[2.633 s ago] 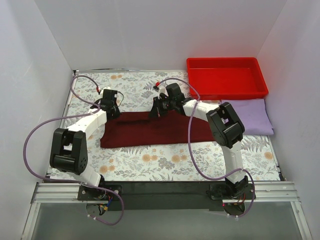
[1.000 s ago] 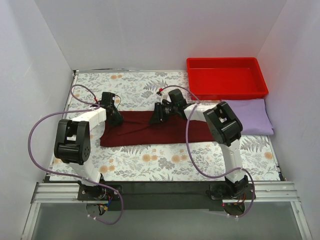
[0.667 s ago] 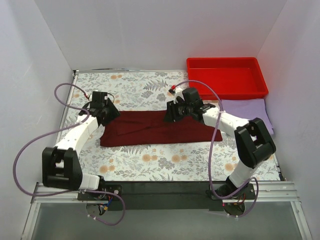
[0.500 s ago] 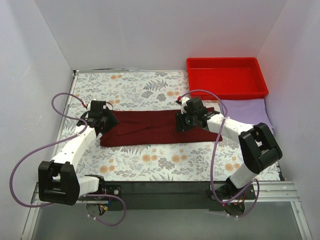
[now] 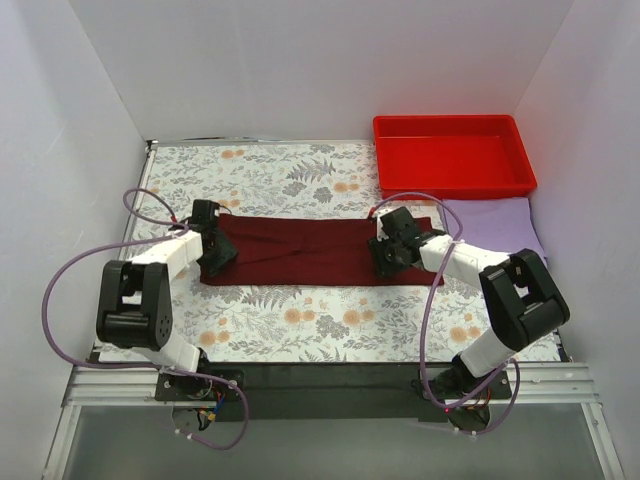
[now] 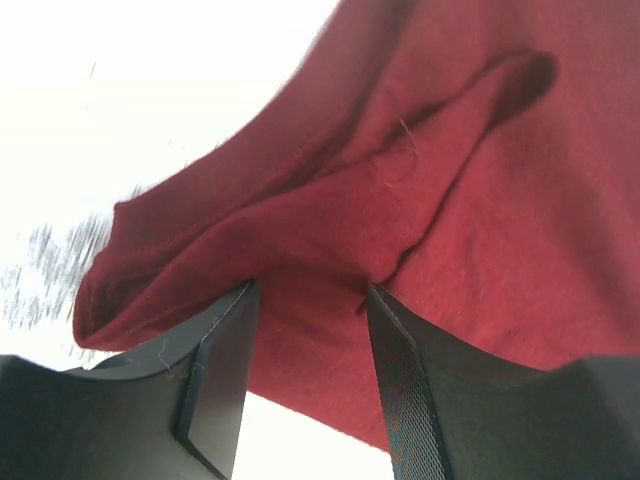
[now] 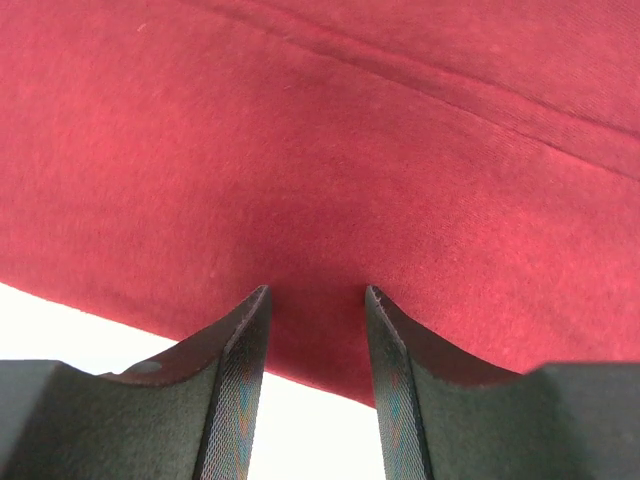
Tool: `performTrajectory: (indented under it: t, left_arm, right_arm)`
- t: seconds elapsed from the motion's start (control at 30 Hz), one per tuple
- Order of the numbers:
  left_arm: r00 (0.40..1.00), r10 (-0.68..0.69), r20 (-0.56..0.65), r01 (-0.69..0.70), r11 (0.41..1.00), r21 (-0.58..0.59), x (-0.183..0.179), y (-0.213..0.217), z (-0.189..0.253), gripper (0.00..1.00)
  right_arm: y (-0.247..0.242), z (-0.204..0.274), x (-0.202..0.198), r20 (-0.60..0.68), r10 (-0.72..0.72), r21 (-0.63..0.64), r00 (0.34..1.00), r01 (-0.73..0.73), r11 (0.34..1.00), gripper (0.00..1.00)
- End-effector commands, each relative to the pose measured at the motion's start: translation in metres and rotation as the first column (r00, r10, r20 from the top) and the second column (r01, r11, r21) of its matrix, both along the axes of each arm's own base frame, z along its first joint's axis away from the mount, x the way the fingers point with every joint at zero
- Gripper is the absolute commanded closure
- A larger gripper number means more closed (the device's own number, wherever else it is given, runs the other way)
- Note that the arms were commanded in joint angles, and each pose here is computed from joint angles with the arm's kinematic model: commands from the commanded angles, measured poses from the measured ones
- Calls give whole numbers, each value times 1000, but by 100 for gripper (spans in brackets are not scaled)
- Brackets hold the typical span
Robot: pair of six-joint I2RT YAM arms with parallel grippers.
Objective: Fold and stack the t-shirts
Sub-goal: Fold the tshirt
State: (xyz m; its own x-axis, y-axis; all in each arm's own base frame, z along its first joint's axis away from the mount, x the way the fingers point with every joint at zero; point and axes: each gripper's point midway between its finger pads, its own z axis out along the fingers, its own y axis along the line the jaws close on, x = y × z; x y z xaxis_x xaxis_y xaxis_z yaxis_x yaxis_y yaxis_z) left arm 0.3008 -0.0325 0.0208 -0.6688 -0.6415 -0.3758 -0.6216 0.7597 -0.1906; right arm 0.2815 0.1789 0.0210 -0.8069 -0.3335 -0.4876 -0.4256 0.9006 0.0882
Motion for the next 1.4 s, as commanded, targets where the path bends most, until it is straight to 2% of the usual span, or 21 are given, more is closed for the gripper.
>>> performTrajectory:
  t: [0.0, 0.03, 0.07, 0.13, 0.17, 0.27, 0.3, 0.33, 0.37, 0.4, 0.47, 0.57, 0.7, 0.77, 0.83, 0.93, 1.1, 1.37]
  left_arm:
    - [998, 5, -61, -3, 999, 41, 21, 13, -25, 54]
    - [998, -6, -63, 9, 999, 50, 31, 15, -26, 54]
    - [1000, -19, -21, 20, 998, 59, 58, 15, -14, 54]
    - [995, -68, -78, 75, 994, 83, 74, 16, -29, 54]
    - [996, -89, -21, 90, 992, 86, 107, 13, -14, 53]
    - [984, -175, -31, 177, 978, 114, 144, 11, -27, 52]
    - [979, -200, 39, 193, 972, 136, 177, 8, -7, 50]
    - [972, -234, 34, 225, 961, 160, 189, 9, -9, 49]
    - [970, -244, 12, 238, 955, 175, 197, 9, -22, 48]
    - [965, -255, 67, 238, 951, 195, 223, 3, -4, 46]
    - [953, -285, 107, 263, 948, 182, 241, -8, 4, 44]
    - [927, -304, 220, 269, 947, 173, 263, -24, 42, 40]
    - [906, -278, 319, 221, 954, 204, 256, -30, 98, 39]
    - [915, -258, 310, 203, 959, 198, 242, -29, 99, 39]
    - [910, -229, 345, 174, 967, 184, 229, -36, 120, 39]
    - [916, -208, 343, 165, 975, 149, 200, -55, 120, 46]
    - [935, -211, 285, 187, 976, 110, 165, -85, 85, 47]
    - [955, -227, 190, 205, 970, 129, 164, -99, 35, 49]
  right_arm:
    - [0, -25, -63, -213, 63, 16, 975, -61, 998, 51]
    - [8, -25, -79, -241, 109, 28, 964, -105, 994, 51]
    - [7, -27, -96, -287, 109, 17, 952, -108, 994, 51]
    - [23, -21, -125, -329, 176, 52, 928, -169, 984, 51]
    - [29, -19, -137, -349, 198, 68, 916, -186, 980, 51]
    - [64, -6, -174, -388, 293, 149, 874, -254, 956, 51]
    - [82, 3, -175, -368, 326, 179, 871, -277, 944, 51]
    - [94, 1, -190, -381, 370, 180, 847, -325, 928, 51]
    - [103, 2, -194, -381, 398, 189, 834, -351, 917, 51]
    - [115, 5, -202, -376, 443, 203, 814, -394, 896, 51]
    - [137, 14, -201, -355, 488, 235, 797, -430, 872, 52]
    - [152, 34, -187, -275, 508, 244, 816, -452, 858, 53]
    - [146, 52, -168, -180, 477, 190, 861, -445, 875, 52]
    - [136, 54, -162, -151, 449, 167, 881, -425, 890, 51]
    - [128, 56, -159, -133, 433, 158, 892, -412, 897, 51]
    - [118, 46, -162, -143, 438, 131, 888, -422, 897, 51]
    - [117, 33, -166, -164, 462, 127, 871, -446, 886, 54]
    - [124, 17, -176, -210, 506, 143, 837, -485, 863, 64]
